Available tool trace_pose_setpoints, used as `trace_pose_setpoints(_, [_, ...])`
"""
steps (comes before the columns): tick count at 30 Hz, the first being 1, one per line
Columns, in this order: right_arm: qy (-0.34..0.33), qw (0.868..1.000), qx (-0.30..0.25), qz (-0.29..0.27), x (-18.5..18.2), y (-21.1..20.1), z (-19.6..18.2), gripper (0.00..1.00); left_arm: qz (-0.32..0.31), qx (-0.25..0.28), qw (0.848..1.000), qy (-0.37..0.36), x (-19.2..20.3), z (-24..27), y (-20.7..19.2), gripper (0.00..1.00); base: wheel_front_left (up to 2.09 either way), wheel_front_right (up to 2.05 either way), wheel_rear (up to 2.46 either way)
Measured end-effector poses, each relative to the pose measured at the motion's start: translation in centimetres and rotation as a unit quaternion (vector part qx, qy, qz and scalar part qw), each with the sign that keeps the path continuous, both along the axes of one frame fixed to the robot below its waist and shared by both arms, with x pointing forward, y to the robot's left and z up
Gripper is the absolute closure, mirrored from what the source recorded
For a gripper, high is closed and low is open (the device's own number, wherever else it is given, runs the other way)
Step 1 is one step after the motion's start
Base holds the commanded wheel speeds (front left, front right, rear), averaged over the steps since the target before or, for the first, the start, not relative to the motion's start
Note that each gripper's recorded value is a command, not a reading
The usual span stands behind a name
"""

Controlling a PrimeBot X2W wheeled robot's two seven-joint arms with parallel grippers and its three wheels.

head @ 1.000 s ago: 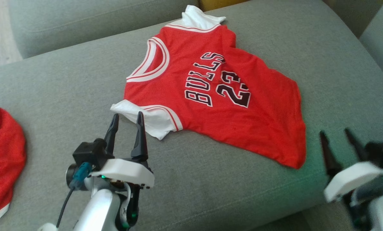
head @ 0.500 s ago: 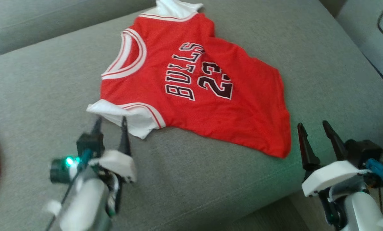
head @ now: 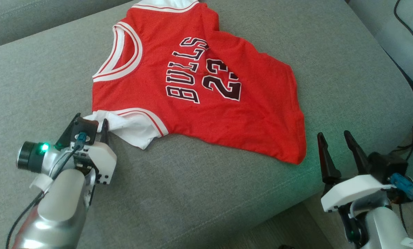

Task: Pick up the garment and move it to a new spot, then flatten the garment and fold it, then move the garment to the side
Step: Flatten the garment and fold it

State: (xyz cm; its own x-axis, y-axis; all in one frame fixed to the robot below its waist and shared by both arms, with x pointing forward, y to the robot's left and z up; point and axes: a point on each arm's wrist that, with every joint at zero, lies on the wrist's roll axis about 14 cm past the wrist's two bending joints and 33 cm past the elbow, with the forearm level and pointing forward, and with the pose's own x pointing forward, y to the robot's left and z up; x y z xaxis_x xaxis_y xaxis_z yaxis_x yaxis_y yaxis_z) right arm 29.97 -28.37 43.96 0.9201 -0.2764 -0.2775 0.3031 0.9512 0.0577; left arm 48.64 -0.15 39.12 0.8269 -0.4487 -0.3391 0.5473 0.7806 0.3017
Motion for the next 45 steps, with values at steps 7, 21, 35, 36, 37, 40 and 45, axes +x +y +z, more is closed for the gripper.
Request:
trace_pose_setpoints(7, [0.008,1.0,0.006,-0.008,-0.1,-0.2,-0.7,0.0,-0.047,0.019,0.998,0.029,-0.5,-0.8,-0.8,0.0,0.0,0.0,0.0])
trace_pose_setpoints(21, [-0.002,1.0,0.004,-0.005,0.3,-0.2,-0.2,0.0,-0.085,0.048,0.994,0.043,-1.2,-0.8,-0.6,0.0,0.0,0.0,0.0])
trace_pose_setpoints(35, [-0.009,1.0,0.005,-0.004,0.1,-0.1,0.1,0.0,-0.096,0.066,0.99,0.074,-2.7,-1.3,-0.2,1.0,0.0,0.0,0.0])
trace_pose_setpoints(36, [-0.01,1.0,0.005,-0.003,0.1,-0.1,0.1,0.0,-0.097,0.065,0.991,0.072,-2.7,-1.1,-0.2,1.0,0.0,0.0,0.0])
trace_pose_setpoints(37, [-0.012,1.0,0.005,-0.003,0.1,-0.1,0.2,0.0,-0.096,0.061,0.991,0.07,-2.8,-0.9,-0.3,1.0,0.0,0.0,0.0])
trace_pose_setpoints(40, [-0.013,1.0,0.007,0.002,0.2,0.2,0.2,0.0,-0.094,0.037,0.993,0.059,-3.1,0.1,-0.4,1.0,0.0,0.0,0.0])
trace_pose_setpoints(45, [0.013,1.0,0.012,0.013,-0.1,0.9,-1.0,0.0,-0.061,-0.101,0.991,0.066,-3.7,3.7,-2.0,1.0,0.0,0.0,0.0])
